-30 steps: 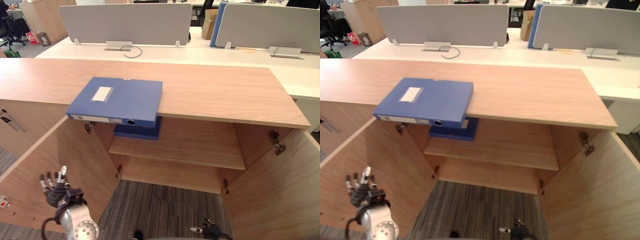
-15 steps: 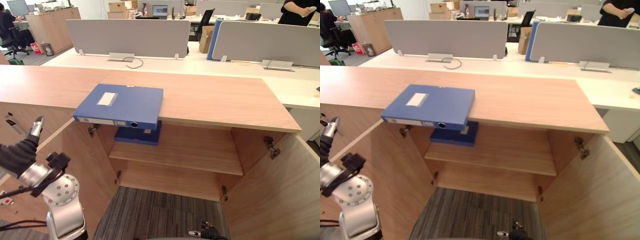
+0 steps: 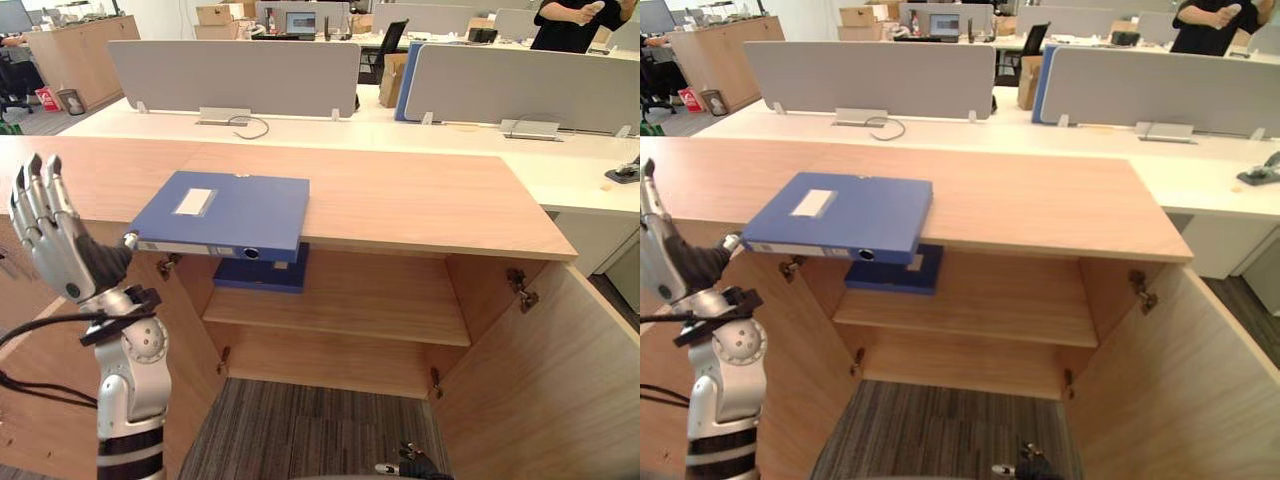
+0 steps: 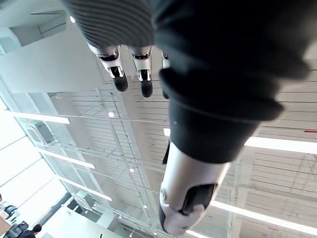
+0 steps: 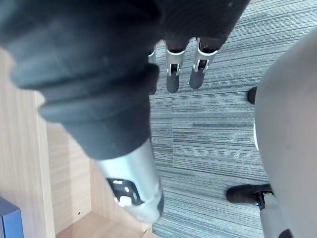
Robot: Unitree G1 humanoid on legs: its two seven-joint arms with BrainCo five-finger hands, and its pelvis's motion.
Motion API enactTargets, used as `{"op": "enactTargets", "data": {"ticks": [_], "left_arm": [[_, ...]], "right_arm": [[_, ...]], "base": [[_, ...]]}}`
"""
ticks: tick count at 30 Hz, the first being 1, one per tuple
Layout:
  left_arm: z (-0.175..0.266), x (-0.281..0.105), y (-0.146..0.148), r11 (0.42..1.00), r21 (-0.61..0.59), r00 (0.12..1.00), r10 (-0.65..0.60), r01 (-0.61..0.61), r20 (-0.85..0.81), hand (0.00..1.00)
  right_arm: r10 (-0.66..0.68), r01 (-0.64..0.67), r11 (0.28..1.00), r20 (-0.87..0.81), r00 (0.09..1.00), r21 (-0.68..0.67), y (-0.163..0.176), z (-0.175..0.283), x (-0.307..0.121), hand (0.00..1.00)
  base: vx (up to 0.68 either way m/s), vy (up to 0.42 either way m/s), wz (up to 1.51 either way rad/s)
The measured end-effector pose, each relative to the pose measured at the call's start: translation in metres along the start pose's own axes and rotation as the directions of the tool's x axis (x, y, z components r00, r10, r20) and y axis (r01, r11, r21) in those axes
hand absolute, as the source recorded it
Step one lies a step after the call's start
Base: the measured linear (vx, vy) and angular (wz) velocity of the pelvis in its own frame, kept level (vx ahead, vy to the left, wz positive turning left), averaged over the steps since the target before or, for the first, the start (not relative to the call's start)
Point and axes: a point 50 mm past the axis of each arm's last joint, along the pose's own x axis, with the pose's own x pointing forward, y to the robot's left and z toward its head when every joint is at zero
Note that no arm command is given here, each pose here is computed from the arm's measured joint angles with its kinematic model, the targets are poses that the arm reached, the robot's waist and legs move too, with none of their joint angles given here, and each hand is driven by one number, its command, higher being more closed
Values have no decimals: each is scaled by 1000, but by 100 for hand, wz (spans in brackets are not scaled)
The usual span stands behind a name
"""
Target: Walk over to the cabinet, pick up the folder, carry it to the office cabinet, place the folder inside the office cabinet, then close the office cabinet door
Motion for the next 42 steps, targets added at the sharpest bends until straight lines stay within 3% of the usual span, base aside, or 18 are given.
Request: {"op": "enactTargets", "data": {"ticks": [14,21,42], "left_arm": [[-8,8,-28,967,185,959,-211,177,188,0],[-6,-9,-49,927,197,906,-358,318,227,0],[-10,-14,-52,919,197,902,-380,342,207,0]], "right_arm": [[6,-6,1000,6,1000,-2,0,1,0,0],[6,-6,1000,5,1000,4,0,2,1,0],[8,-8,1000,-5,1000,-1,1,3,2,0]], "base": [[-17,2,-1],[0,0,0],[-5,1,0]]}}
